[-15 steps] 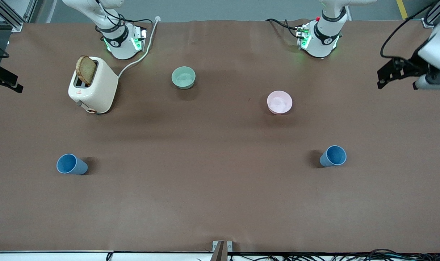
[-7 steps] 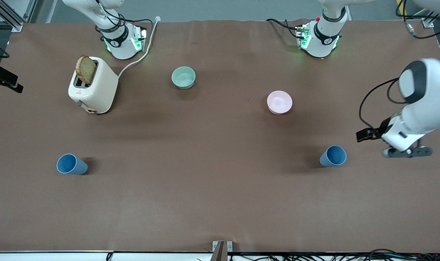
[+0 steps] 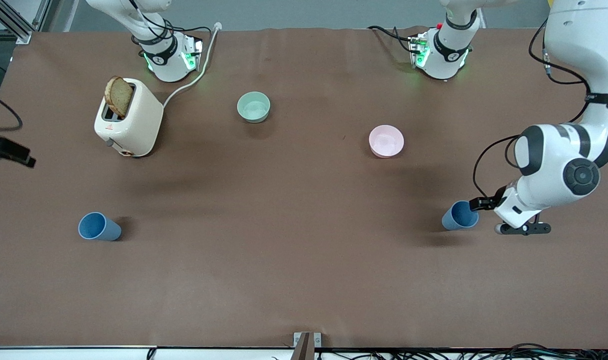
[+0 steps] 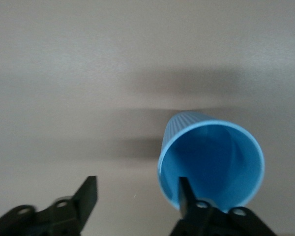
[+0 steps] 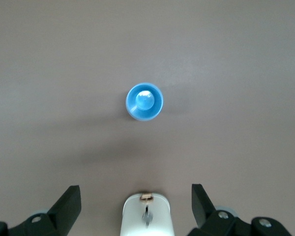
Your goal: Stack blue cups with both arms
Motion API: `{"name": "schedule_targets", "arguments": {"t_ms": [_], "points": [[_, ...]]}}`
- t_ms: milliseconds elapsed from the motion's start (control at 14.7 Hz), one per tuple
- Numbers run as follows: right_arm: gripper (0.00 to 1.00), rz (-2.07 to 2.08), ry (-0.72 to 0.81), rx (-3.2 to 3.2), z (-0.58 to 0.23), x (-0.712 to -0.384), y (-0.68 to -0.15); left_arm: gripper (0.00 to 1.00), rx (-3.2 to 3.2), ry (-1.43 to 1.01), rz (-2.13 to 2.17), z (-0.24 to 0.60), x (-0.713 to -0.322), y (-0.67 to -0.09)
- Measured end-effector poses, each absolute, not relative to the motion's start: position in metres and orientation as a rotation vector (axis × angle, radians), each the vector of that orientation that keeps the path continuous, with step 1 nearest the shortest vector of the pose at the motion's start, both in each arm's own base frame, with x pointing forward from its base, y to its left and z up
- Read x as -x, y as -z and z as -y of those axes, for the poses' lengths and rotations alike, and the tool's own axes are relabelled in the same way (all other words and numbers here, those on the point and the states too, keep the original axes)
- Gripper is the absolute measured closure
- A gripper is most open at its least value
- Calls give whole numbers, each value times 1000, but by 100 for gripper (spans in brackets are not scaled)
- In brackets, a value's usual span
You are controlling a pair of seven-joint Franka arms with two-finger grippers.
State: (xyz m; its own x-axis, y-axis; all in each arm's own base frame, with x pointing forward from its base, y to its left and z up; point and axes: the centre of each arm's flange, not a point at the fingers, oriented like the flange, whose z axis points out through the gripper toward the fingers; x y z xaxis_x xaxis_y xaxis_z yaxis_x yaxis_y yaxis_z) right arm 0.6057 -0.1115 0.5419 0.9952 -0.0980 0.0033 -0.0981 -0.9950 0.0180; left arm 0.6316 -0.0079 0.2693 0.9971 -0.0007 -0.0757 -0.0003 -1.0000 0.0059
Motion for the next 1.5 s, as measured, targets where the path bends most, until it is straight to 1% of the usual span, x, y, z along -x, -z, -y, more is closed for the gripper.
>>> {"name": "schedule_targets", "arguments": {"t_ms": [68, 341, 409, 477, 614, 818, 886, 955, 1023, 1091, 1159, 1227, 1295, 1432, 1500], "points": [[0, 163, 5, -3115, 118, -618, -516, 44, -3128, 123, -3, 9, -632, -260], [0, 186, 14, -3125, 133, -654, -429, 81, -3080, 134, -43, 18, -633, -241], [0, 186, 0, -3153, 138, -660, -409, 91, -3072, 132, -39, 23, -633, -241], [0, 174, -12, -3181, 144, -665, -390, 96, -3063, 128, -31, 30, -634, -243], [0, 142, 3, -3202, 159, -667, -360, 96, -3031, 113, -34, 57, -635, -251], [2, 81, 34, -3220, 179, -667, -317, 96, -2978, 108, -126, 134, -628, -281], [5, 66, 36, -3240, 184, -667, -299, 96, -2960, 115, -158, 165, -620, -292], [5, 65, 34, -3256, 187, -667, -282, 96, -2942, 126, -190, 196, -611, -303], [7, 74, 26, -3263, 190, -667, -267, 96, -2928, 138, -212, 228, -600, -311], [8, 81, 12, -3261, 191, -666, -256, 96, -2924, 150, -232, 259, -588, -315], [13, 87, -7, -3255, 192, -666, -248, 96, -2927, 164, -260, 289, -574, -317], [13, 90, -21, -3248, 192, -665, -242, 96, -2933, 175, -299, 321, -559, -318], [19, 92, -25, -3246, 192, -664, -239, 96, -2940, 182, -335, 351, -544, -318], [36, 112, -32, -3260, 191, -664, -239, 96, -2961, 184, -382, 401, -519, -310], [52, 122, -27, -3271, 190, -664, -239, 96, -2970, 183, -403, 420, -510, -303]]}}
